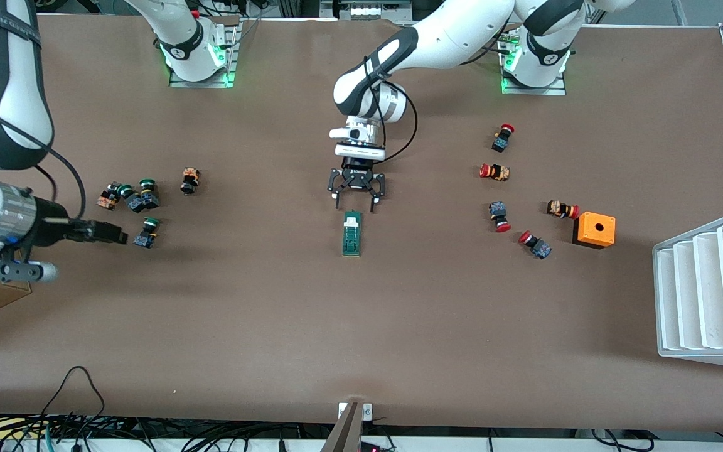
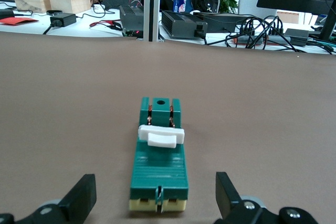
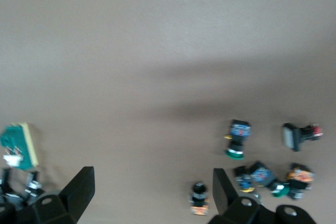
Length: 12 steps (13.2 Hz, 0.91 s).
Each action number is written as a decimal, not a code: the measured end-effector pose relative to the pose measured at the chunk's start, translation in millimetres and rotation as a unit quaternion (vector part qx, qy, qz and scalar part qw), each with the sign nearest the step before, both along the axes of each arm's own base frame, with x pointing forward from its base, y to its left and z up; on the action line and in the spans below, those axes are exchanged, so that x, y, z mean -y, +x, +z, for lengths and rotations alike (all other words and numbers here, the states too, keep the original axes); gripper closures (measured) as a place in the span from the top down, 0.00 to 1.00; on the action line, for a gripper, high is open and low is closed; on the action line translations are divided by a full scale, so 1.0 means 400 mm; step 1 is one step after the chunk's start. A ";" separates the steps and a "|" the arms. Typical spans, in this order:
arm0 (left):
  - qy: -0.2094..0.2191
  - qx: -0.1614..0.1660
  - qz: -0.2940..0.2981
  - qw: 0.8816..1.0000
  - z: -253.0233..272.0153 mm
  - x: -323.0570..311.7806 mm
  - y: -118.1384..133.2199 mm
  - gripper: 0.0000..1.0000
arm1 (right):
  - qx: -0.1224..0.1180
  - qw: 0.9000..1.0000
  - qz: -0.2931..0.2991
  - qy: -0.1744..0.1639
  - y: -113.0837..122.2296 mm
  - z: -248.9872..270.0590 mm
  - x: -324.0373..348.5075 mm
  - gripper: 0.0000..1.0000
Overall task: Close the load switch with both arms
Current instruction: 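Reach the right gripper to the white slider on the switch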
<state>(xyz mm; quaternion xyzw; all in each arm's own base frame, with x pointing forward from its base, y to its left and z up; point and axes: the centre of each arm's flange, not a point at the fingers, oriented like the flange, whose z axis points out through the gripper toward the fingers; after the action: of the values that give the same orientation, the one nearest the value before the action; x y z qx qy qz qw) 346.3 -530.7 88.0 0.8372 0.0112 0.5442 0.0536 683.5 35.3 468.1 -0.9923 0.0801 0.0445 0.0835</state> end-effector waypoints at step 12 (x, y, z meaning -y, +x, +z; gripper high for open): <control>0.008 0.020 -0.013 1.000 -0.055 0.013 0.032 0.96 | -0.059 0.913 -0.402 0.042 0.015 -0.202 -0.578 1.00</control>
<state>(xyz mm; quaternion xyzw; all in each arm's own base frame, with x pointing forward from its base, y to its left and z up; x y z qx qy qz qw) 359.3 -535.9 66.2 0.8266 -0.0050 0.5602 0.0537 689.7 266.4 387.3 -0.8672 0.4754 0.0692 0.1313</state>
